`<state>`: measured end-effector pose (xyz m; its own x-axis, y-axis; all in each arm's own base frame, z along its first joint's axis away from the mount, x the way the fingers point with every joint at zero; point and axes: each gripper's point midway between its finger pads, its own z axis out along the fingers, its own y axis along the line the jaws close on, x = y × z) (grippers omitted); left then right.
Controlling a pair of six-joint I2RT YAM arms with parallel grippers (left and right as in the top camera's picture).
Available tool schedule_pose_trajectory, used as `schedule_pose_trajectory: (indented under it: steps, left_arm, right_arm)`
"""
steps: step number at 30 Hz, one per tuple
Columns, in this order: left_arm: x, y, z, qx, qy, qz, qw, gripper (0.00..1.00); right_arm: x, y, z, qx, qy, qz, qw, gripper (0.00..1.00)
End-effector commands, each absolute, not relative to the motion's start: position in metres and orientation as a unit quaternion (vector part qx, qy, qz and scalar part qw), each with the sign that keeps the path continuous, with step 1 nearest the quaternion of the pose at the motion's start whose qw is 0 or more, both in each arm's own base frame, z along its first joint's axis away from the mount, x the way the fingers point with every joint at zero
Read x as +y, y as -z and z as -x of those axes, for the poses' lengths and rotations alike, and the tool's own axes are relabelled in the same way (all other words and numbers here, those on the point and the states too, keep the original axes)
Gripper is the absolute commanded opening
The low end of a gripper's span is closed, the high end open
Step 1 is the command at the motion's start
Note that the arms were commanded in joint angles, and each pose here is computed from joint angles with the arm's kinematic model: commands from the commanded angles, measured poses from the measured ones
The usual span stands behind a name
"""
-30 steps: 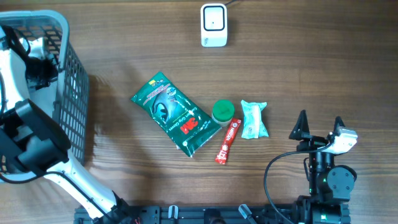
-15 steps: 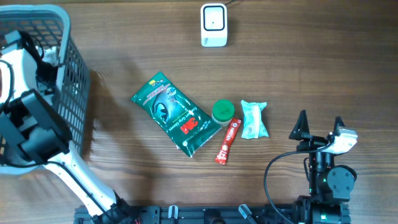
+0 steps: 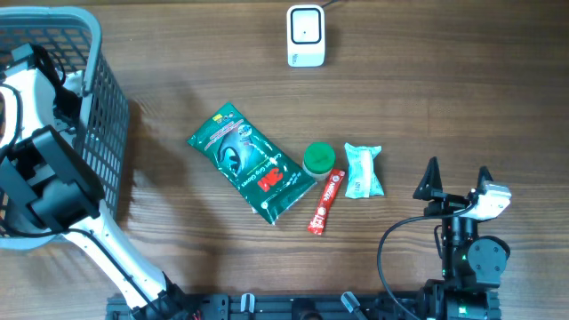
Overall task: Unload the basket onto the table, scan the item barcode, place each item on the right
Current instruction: 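Reach into the basket and grasp the green-white medicine box, then carry the medicine box past the scanner and drop it right of packet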
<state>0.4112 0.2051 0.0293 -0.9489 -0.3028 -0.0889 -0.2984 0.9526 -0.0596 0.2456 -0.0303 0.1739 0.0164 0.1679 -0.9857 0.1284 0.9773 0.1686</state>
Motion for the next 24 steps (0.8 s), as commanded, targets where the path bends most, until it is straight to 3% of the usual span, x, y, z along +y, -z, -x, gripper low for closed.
schedule_pose_trajectory:
  steps: [1, 13, 24]
  left_arm:
    - [0.209, -0.048, -0.413, 0.985, 0.006, 0.162, 0.066, 0.25]
    - [0.210, -0.155, -0.415, 0.968, -0.028, 0.174, 0.178, 0.19]
    - [0.167, -0.299, -0.387, 0.922, -0.026, 0.195, 0.335, 0.21]
  right_arm:
    - [-0.028, -0.176, -0.245, 0.699, -0.015, -0.096, 0.709, 1.00]
    - [-0.028, -0.176, -0.245, 0.699, -0.015, -0.096, 0.709, 1.00]
    - [-0.028, -0.176, -0.245, 0.699, -0.014, -0.096, 0.709, 1.00]
